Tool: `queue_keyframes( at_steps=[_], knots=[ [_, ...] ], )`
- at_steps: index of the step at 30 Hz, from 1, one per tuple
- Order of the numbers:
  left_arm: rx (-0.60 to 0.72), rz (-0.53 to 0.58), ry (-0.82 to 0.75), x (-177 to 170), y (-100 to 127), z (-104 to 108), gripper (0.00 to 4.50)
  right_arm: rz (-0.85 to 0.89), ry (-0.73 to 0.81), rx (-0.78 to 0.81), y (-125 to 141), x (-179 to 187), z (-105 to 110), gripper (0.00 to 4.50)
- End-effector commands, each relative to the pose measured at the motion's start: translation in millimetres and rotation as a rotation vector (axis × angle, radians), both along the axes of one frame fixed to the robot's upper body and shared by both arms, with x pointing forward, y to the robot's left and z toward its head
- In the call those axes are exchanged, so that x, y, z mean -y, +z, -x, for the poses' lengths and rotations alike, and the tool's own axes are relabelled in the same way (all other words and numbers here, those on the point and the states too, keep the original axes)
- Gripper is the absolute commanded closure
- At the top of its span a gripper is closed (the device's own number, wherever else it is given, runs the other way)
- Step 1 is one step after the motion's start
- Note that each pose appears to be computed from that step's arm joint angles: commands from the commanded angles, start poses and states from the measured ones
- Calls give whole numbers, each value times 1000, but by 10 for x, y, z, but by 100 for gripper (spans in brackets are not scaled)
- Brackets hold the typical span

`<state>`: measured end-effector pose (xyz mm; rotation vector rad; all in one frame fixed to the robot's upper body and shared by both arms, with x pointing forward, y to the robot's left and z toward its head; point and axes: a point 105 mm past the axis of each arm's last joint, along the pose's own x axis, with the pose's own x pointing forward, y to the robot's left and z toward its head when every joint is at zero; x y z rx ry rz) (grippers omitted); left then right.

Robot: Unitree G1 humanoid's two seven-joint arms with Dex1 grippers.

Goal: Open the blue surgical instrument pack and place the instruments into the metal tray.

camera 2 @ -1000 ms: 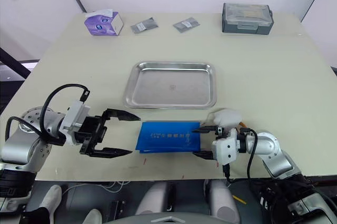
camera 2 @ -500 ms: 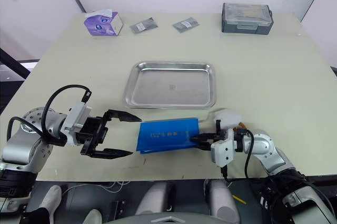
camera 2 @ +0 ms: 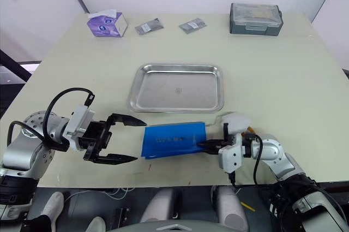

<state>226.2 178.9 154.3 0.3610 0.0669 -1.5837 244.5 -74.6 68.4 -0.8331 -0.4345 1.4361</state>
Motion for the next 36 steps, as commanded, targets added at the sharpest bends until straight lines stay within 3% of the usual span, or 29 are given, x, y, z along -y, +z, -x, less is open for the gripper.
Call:
queue_keyframes(
  at_steps=[1,15,28,36],
  knots=[
    [36,0,-43,15,53,43,0,-29,6,-39,71,13,3,429],
    [38,34,-61,70,115,82,0,-111,-22,-483,453,27,0,429],
    [53,35,-33,48,95,32,0,-109,-144,-733,515,92,-194,429],
    [94,44,17,10,93,-133,0,-106,-208,-803,593,131,-451,429]
  ],
)
